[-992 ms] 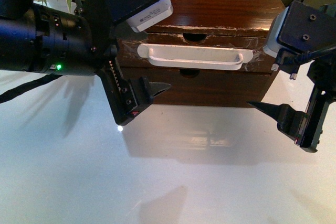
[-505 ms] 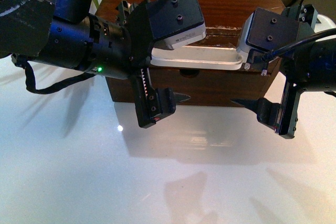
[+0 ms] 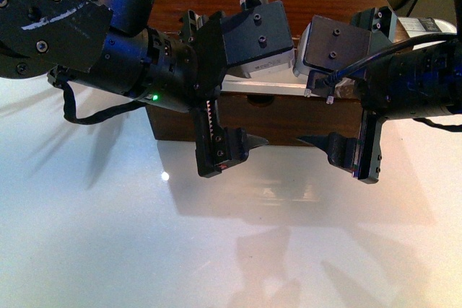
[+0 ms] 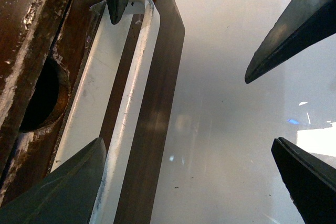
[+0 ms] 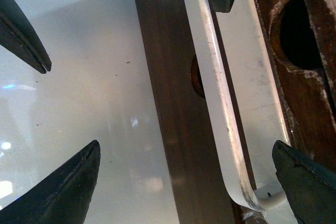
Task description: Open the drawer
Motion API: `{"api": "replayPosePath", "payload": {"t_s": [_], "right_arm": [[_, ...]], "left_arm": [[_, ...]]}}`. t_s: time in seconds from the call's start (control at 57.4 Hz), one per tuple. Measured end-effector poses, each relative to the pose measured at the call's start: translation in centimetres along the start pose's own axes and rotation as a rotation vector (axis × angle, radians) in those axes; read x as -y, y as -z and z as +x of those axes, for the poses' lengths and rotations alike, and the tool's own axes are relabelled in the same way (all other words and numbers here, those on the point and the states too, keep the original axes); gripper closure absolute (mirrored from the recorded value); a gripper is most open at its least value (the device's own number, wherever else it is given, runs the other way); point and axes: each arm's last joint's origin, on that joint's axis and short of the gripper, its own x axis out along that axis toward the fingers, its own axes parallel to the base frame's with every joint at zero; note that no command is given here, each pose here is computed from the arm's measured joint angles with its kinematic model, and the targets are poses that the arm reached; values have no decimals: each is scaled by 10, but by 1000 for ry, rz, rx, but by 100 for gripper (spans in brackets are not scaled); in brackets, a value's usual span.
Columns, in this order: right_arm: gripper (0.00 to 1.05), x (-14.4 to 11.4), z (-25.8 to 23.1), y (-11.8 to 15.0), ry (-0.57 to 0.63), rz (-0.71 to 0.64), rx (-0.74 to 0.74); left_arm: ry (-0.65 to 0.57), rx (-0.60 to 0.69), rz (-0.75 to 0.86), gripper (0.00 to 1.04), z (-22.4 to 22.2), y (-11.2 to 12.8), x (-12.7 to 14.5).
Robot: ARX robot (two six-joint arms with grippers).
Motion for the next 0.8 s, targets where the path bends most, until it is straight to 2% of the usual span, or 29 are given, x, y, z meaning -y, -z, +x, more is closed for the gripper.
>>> {"api": "replayPosePath", "payload": {"t_s": [0.801], "right_arm": [[9,2,23,-4,-27,-36,-23]], "left_arm": [[52,-49,20,8,8,15,-11]]}}
